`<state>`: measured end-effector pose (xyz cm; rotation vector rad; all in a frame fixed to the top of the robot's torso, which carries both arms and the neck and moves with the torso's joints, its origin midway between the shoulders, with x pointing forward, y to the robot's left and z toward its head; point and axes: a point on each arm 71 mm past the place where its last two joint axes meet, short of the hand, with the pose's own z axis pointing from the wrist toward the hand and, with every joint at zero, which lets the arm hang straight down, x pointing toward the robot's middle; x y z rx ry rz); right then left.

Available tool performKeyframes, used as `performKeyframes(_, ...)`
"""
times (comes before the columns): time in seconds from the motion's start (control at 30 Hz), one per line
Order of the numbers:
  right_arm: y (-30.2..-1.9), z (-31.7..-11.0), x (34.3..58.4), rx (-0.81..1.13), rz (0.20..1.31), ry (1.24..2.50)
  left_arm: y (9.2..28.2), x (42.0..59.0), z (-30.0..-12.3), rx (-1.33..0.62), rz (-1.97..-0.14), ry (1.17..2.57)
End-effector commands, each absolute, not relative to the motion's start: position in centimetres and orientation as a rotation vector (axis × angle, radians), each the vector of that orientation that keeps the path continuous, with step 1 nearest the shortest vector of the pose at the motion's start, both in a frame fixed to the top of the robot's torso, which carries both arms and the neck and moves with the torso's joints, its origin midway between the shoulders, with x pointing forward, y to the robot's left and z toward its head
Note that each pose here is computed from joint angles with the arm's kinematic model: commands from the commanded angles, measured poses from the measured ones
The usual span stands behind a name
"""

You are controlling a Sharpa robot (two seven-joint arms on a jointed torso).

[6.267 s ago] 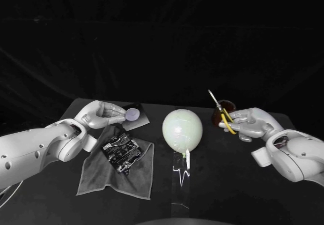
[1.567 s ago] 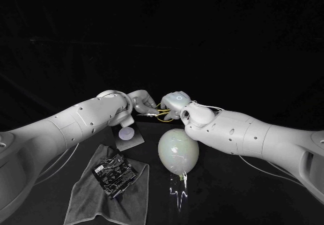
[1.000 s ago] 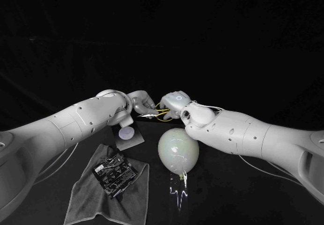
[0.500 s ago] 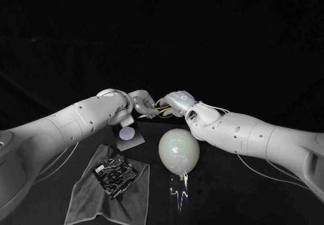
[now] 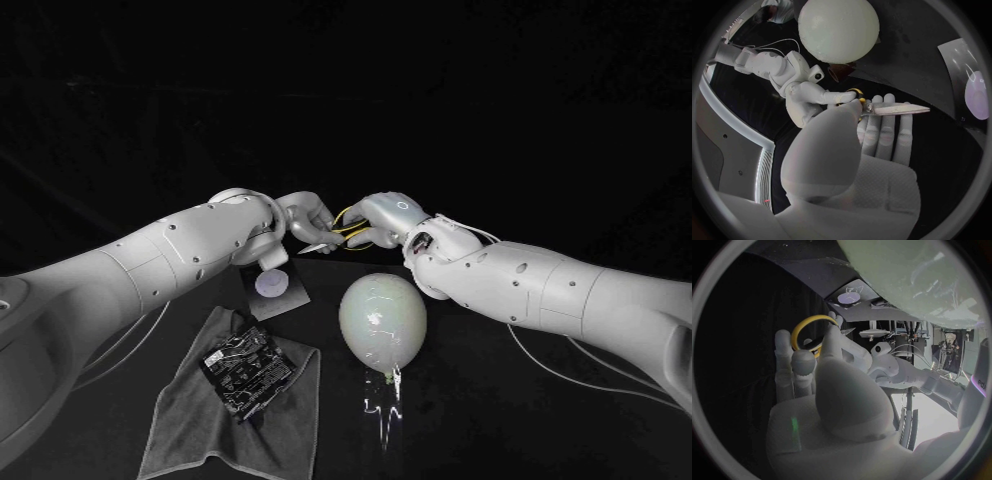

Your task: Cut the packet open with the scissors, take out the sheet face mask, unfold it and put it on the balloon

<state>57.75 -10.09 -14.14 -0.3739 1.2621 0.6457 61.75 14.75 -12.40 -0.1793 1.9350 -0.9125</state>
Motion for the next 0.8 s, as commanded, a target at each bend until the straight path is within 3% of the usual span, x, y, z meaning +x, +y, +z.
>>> performKeyframes(0.03, -9.26, -12.36, 57.19, -0.354, 0.762, 1.156, 14.72, 61.52, -13.49, -0.192, -0.886, 1.992)
performKeyframes(0.5, -9.83, -12.34, 56.86, -0.278, 0.844, 1.195, 15.06, 61.61, -13.54, -0.257, -0.892, 1.993)
performKeyframes(0.8, -9.36, -12.79, 56.49, -0.328, 0.850, 1.264, 15.27, 61.66, -13.57, -0.277, -0.888, 1.995)
